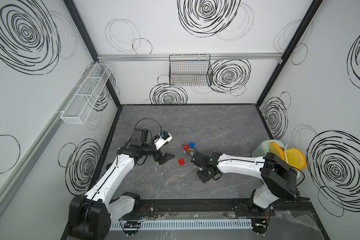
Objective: Assemble a giraffe with lego
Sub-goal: Pick up the lego brick from the center of the board.
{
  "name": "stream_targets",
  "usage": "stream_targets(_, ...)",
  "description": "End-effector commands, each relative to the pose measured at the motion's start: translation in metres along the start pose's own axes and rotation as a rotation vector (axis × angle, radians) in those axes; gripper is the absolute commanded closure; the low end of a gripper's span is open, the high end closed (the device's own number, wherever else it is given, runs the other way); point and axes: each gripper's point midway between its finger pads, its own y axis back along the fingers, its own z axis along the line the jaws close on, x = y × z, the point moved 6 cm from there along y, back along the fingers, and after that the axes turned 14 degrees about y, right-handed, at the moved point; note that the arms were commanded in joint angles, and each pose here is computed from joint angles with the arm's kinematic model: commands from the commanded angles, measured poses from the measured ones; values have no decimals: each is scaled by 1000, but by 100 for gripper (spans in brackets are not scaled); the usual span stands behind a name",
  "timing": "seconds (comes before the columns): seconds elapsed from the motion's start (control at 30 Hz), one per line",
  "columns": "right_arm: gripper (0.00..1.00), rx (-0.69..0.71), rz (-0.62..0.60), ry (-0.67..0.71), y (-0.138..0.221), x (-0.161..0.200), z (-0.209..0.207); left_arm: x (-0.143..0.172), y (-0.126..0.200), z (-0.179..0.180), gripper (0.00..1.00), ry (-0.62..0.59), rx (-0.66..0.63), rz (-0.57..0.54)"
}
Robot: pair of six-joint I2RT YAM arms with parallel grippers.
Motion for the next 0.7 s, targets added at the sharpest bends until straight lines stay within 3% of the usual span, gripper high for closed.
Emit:
stream_targets(0.0,56,8,10,9,3,1,2,-2,-2,0,2,-21,9,-20)
stream_targets(0.37,73,31,32,20,6,3,-1,-4,2,0,2,-21,0,-20)
stream_targets(0.67,79,62,-22,89,50,-22,-22,-4,1,0,2,-26,0,-23)
